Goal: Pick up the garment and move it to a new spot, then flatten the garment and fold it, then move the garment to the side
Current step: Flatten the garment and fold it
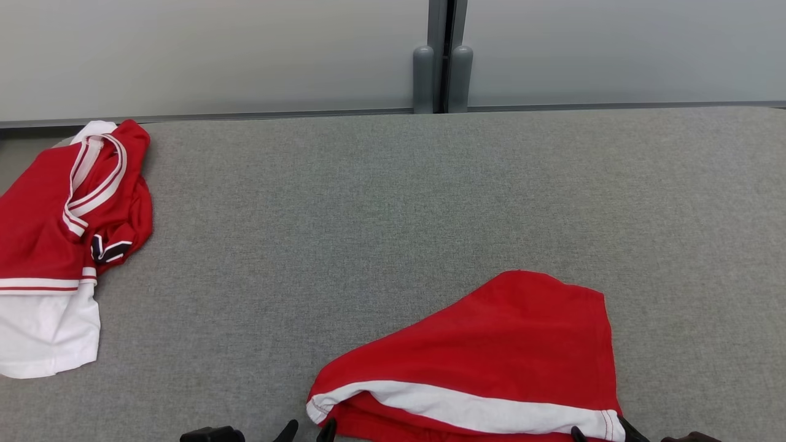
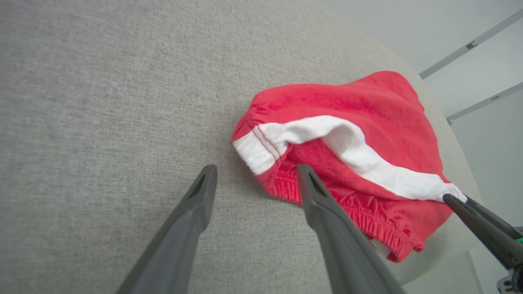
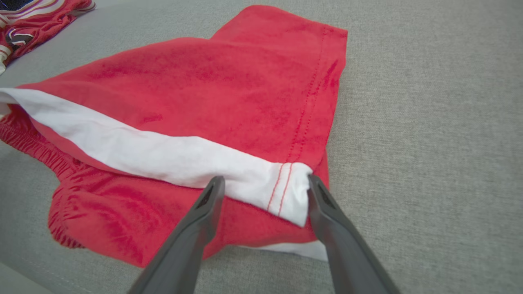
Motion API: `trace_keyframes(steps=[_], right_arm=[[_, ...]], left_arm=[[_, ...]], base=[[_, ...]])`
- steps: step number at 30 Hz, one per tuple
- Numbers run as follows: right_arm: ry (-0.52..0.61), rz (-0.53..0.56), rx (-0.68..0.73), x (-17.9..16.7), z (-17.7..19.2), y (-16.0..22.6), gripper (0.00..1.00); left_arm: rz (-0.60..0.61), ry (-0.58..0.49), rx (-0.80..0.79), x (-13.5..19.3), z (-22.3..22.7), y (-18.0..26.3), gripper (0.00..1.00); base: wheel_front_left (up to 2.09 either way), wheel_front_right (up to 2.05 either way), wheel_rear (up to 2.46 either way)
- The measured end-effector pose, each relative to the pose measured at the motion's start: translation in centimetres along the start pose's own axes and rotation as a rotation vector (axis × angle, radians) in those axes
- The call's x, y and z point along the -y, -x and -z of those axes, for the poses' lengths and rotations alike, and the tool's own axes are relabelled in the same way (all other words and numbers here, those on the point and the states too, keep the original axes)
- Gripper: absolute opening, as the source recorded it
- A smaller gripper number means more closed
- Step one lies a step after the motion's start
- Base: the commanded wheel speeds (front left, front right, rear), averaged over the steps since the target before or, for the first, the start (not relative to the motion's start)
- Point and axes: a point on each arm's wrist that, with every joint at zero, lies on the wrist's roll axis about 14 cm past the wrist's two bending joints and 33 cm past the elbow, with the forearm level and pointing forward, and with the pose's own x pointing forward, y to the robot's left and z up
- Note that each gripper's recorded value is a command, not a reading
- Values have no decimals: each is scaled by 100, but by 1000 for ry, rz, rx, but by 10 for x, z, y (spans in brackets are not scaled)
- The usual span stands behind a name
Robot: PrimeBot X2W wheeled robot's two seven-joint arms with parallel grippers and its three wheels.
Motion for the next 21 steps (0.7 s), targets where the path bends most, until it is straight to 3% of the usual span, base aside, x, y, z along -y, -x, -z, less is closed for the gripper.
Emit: trace_keyframes(steps=[14, 17, 18, 19, 20, 21], right_arm=[[-14, -6, -38, 1, 7, -3, 100], [-14, -16, -46, 0, 7, -8, 87], [-14, -18, -47, 0, 6, -9, 69], [-13, -22, -52, -1, 7, -10, 48], [-13, -28, -56, -2, 7, -12, 38], [-16, -30, -55, -2, 7, -13, 20]], left_arm=[[24, 44, -32, 4, 4, -12, 100], [34, 54, -46, 6, 6, -17, 100], [40, 58, -41, 7, 4, -19, 100], [42, 58, -44, 7, 4, -21, 86], [41, 57, -42, 6, 3, -23, 68], [41, 56, -35, 6, 2, -24, 41]], base=[[0, 0, 0], [0, 0, 0], [0, 0, 0], [0, 0, 0], [0, 0, 0], [0, 0, 0]])
